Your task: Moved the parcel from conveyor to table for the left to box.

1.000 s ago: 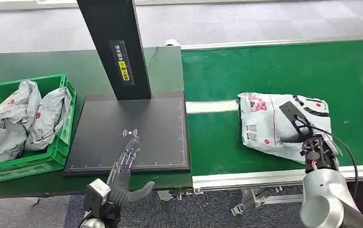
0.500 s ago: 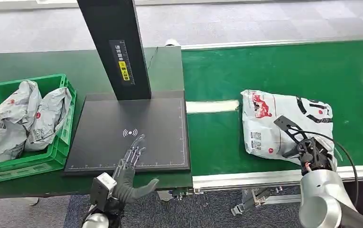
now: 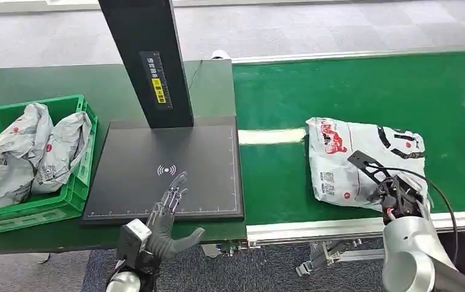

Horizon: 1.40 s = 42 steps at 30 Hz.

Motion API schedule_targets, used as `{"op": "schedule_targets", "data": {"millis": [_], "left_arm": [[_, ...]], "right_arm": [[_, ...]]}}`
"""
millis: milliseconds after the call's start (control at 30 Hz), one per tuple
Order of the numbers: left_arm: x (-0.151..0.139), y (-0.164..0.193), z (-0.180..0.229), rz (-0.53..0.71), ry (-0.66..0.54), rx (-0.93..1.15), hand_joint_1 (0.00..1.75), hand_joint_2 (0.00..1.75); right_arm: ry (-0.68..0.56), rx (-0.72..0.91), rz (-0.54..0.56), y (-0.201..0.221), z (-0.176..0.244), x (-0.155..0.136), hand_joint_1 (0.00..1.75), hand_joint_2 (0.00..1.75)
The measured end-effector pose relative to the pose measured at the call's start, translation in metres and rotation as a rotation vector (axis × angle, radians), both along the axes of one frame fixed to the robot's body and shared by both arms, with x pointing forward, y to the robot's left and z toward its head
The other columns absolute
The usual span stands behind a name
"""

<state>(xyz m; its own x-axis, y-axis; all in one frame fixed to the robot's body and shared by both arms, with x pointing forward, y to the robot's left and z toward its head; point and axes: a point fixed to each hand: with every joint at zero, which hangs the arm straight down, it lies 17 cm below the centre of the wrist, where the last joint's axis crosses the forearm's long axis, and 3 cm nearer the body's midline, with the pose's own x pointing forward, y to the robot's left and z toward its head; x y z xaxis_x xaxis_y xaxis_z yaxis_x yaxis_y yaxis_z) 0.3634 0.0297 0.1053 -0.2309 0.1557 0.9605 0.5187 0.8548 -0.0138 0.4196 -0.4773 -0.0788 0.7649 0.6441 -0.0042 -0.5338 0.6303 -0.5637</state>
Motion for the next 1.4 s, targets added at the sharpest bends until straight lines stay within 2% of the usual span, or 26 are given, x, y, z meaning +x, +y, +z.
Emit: {"op": "schedule_targets", "data": {"millis": [200, 467, 633, 700, 800, 900, 933, 1033, 1233, 1400], "left_arm": [[-0.001, 0.001, -0.002, 0.005, 0.008, -0.008, 0.00, 1.75], [-0.001, 0.002, -0.003, 0.008, 0.007, -0.009, 0.00, 1.75], [-0.004, 0.004, -0.008, 0.021, 0.017, -0.004, 0.00, 1.75], [-0.006, 0.005, -0.010, 0.024, 0.022, -0.004, 0.00, 1.75], [-0.011, 0.006, -0.011, 0.029, 0.023, -0.007, 0.00, 1.75], [-0.014, 0.008, -0.010, 0.039, 0.021, -0.009, 0.00, 1.75], [-0.014, 0.009, -0.010, 0.043, 0.020, -0.009, 0.00, 1.75], [-0.014, 0.010, -0.009, 0.052, 0.017, -0.008, 0.00, 1.75], [-0.012, 0.011, -0.008, 0.061, 0.012, -0.006, 0.00, 1.75], [-0.009, 0.010, -0.004, 0.053, -0.004, -0.009, 0.00, 1.75]], "right_arm": [[-0.103, -0.006, 0.020, 0.002, 0.009, 0.020, 1.75, 1.75], [-0.125, -0.015, 0.025, 0.001, 0.015, 0.028, 1.75, 1.75], [-0.245, -0.053, 0.043, -0.003, 0.030, 0.050, 1.75, 1.75], [-0.339, -0.089, 0.054, -0.007, 0.046, 0.067, 1.75, 1.75], [-0.629, -0.220, 0.062, -0.023, 0.104, 0.108, 1.75, 1.75], [-0.902, -0.343, 0.062, -0.033, 0.170, 0.134, 1.75, 1.75], [-0.975, -0.371, 0.064, -0.034, 0.187, 0.138, 0.00, 1.75], [-1.060, -0.400, 0.073, -0.032, 0.207, 0.142, 0.00, 1.75], [-0.955, -0.311, 0.101, -0.011, 0.178, 0.145, 0.00, 1.75], [-0.656, 0.005, 0.188, 0.050, 0.098, 0.131, 0.00, 1.75]]}}
